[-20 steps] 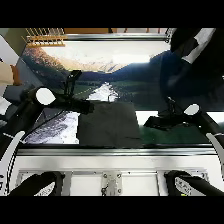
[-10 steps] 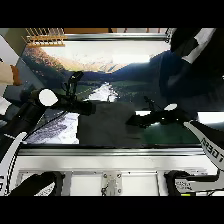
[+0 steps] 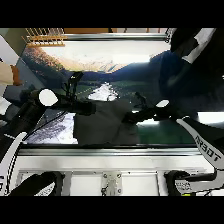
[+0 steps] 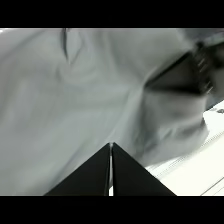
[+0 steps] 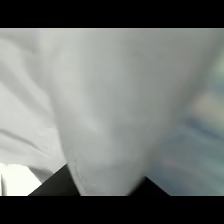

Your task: Fold the clothes and pants, and hang the long-sleeved shirts on hangers.

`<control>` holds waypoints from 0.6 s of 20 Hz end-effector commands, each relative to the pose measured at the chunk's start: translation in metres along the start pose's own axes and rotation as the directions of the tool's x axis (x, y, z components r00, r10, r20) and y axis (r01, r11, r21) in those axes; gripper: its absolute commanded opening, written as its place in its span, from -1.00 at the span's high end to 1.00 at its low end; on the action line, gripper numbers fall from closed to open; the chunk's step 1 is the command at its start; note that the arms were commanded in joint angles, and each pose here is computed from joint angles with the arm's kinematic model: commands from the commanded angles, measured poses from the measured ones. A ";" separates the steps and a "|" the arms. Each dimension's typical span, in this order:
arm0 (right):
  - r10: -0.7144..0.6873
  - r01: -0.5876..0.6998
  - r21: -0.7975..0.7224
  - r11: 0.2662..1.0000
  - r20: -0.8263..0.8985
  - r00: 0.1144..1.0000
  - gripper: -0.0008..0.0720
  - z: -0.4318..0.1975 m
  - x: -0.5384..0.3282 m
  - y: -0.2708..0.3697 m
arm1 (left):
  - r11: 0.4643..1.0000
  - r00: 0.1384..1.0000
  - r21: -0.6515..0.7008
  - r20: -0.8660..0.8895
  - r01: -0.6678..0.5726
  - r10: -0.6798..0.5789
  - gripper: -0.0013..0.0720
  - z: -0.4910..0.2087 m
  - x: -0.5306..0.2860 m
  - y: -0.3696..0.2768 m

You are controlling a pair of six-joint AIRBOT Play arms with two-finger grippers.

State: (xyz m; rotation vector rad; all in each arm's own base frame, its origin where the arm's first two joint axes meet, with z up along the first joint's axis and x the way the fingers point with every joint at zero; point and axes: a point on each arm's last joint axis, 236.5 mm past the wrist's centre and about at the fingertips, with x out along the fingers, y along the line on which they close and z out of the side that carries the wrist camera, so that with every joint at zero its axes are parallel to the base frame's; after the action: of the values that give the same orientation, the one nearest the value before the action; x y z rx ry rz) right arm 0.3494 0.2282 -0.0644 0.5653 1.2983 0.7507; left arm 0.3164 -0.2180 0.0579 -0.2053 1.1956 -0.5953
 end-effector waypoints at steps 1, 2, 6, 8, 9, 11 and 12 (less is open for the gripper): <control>-0.227 0.223 0.044 0.974 0.171 0.959 0.93 0.057 -0.094 -0.047 | 1.000 1.000 0.000 -0.001 0.000 0.000 0.92 0.000 0.000 0.000; -0.325 0.310 0.097 0.946 0.246 0.913 0.93 0.074 -0.144 -0.070 | 1.000 1.000 0.000 -0.001 0.000 0.000 0.92 0.000 0.000 0.000; -0.605 0.448 0.415 0.792 0.433 0.668 0.92 0.069 -0.331 -0.157 | 1.000 1.000 0.000 0.001 0.000 0.000 0.91 0.000 0.000 0.000; -0.683 0.385 0.591 0.709 0.438 0.585 0.93 0.034 -0.392 -0.197 | 1.000 1.000 0.000 0.003 0.000 0.000 0.92 0.001 0.000 0.000; -0.713 0.330 0.674 0.662 0.430 0.553 0.93 0.013 -0.414 -0.215 | 1.000 1.000 0.000 0.003 0.000 0.000 0.92 0.001 0.000 0.000; -0.754 0.249 0.772 0.584 0.402 0.520 0.93 -0.026 -0.438 -0.241 | 1.000 1.000 0.000 0.003 0.000 0.000 0.92 0.001 0.000 0.000; -0.760 0.224 0.799 0.558 0.383 0.525 0.93 -0.042 -0.439 -0.249 | 1.000 1.000 0.000 0.003 0.000 0.000 0.92 0.001 0.000 0.000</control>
State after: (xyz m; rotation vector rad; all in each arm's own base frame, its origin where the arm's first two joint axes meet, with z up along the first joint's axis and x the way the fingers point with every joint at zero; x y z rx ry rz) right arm 0.3632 -0.2148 0.0325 0.7310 0.8873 -0.3456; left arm 0.3170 -0.2180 0.0581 -0.2068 1.1936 -0.5936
